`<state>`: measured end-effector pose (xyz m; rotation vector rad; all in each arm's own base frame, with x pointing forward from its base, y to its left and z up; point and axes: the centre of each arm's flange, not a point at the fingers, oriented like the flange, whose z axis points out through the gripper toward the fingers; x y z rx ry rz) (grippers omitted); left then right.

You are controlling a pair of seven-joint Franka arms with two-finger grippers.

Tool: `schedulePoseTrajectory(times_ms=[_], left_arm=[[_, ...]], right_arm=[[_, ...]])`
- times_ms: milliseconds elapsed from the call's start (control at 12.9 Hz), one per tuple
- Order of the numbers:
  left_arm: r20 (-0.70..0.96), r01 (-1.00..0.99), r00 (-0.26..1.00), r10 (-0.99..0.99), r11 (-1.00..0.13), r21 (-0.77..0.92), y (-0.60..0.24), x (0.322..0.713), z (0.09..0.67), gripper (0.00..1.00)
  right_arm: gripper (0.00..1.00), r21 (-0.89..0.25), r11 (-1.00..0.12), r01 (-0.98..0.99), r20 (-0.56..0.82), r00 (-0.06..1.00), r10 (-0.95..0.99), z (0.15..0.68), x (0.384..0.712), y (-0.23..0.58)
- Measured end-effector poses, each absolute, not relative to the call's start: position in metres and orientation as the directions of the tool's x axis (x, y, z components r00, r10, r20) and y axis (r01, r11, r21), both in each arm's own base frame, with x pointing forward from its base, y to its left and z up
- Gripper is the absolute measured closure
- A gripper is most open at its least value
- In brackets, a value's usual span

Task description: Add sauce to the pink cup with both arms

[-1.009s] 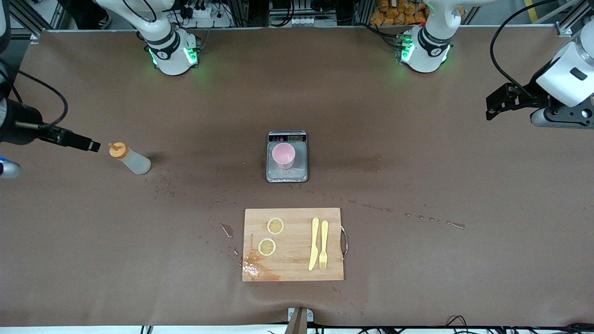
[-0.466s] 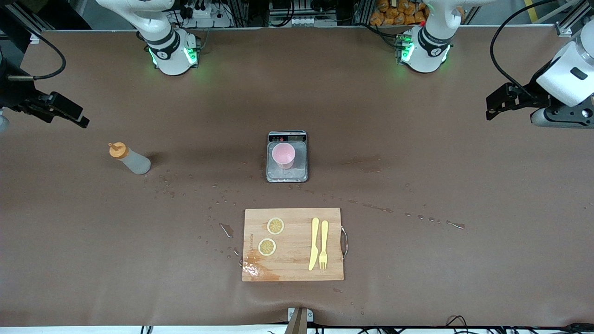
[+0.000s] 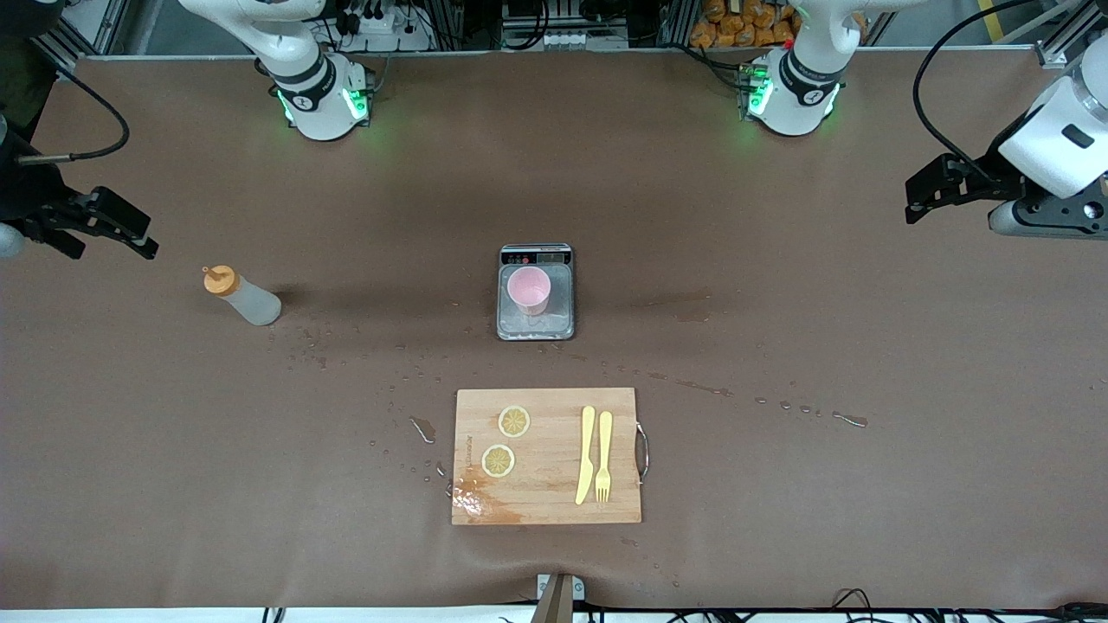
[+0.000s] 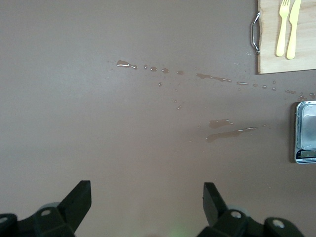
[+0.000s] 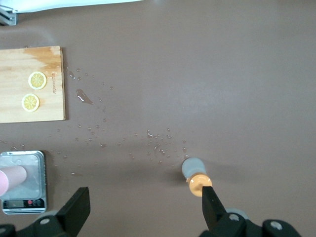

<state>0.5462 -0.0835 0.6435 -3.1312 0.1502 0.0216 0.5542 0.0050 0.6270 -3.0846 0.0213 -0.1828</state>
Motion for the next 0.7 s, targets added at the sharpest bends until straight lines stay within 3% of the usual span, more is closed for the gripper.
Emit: schedulePoseTrajectory(times_ms=[699], left_arm=[[-0.014,-0.096,0.995,-0.096,-0.995,-0.006,-0.0835,0.5462,0.6435,0.0]], right_arm=[[0.0,-0.046,-0.996,-0.078,0.103,0.991,-0.083,0.6226,0.5539,0.0035]])
